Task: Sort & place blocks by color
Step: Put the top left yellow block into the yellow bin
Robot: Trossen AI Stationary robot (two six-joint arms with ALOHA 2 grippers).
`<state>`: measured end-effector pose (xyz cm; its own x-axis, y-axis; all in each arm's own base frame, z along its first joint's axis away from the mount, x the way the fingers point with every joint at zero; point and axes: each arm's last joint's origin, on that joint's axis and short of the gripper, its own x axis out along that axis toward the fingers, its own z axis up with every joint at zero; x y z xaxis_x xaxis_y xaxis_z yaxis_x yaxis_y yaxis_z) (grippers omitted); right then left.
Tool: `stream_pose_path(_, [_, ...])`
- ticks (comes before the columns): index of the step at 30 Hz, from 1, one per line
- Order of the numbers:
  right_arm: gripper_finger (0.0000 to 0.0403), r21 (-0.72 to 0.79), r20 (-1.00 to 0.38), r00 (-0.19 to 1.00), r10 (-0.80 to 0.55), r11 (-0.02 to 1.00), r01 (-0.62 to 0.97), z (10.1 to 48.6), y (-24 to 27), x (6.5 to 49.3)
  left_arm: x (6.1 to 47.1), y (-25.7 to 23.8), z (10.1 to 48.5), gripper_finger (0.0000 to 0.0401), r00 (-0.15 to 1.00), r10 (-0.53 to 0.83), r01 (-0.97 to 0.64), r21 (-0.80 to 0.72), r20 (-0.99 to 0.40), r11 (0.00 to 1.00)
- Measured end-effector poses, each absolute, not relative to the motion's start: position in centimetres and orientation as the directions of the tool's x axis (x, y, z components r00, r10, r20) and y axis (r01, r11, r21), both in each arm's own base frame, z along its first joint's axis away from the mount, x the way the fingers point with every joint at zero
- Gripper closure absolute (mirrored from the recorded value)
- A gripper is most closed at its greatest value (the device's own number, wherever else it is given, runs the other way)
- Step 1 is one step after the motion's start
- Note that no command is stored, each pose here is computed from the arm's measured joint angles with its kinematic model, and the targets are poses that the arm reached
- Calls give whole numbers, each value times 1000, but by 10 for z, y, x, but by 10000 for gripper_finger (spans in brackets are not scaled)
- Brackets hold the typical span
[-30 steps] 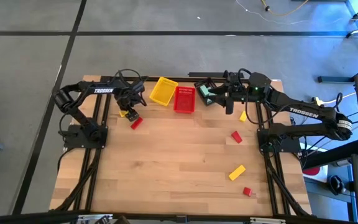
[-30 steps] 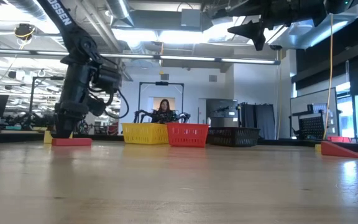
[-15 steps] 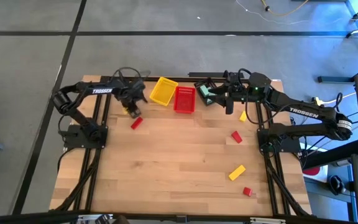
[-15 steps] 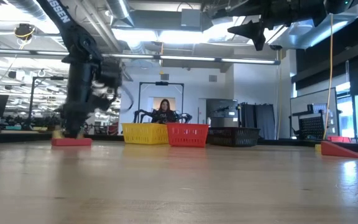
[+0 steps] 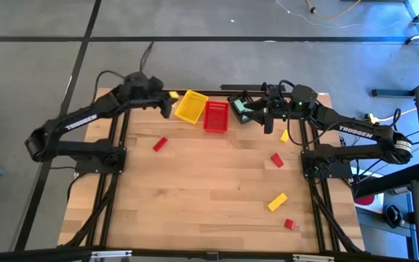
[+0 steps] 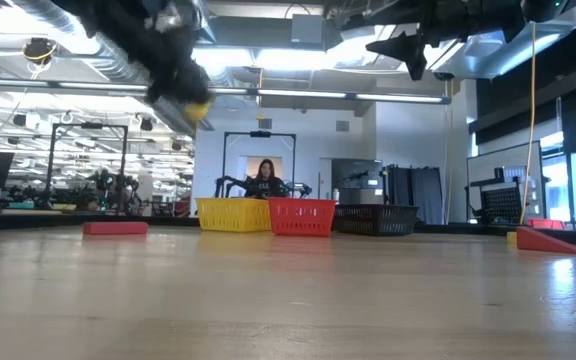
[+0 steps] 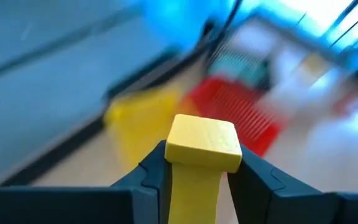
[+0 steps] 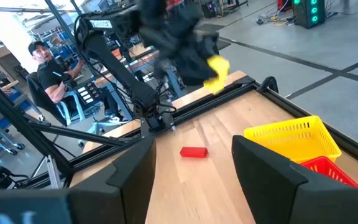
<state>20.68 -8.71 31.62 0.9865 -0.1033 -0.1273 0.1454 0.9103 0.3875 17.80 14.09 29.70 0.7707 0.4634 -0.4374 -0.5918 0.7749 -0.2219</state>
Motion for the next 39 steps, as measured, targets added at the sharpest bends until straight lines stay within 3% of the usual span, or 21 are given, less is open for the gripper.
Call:
stream_pose_path(5, [191, 381, -112, 988, -105, 914, 140, 318, -87, 207, 197, 113, 328, 292, 911, 380, -412, -287, -162, 865])
stream_pose_path(9, [191, 381, -112, 988, -104, 914, 140, 318, -87, 207, 217, 97, 332, 292, 954, 290, -299, -285, -74, 911])
stream_pose_path(14, [191, 381, -112, 988, -105, 914, 140, 318, -87, 207, 222, 92, 334, 292, 957, 288, -286, -282, -34, 916])
stream_pose_path(26, [191, 360, -112, 988, -104, 923, 138, 318, -87, 207, 222, 92, 334, 292, 956, 291, -289, -282, -36, 915])
stream_pose_path(32, [191, 360, -112, 988, -105, 923, 138, 318, -87, 207, 220, 101, 333, 292, 918, 394, -390, -276, -43, 879])
stream_pose_path(39, [191, 360, -112, 988, -104, 923, 138, 318, -87, 207, 237, 152, 323, 292, 836, 461, -538, -282, -297, 795])
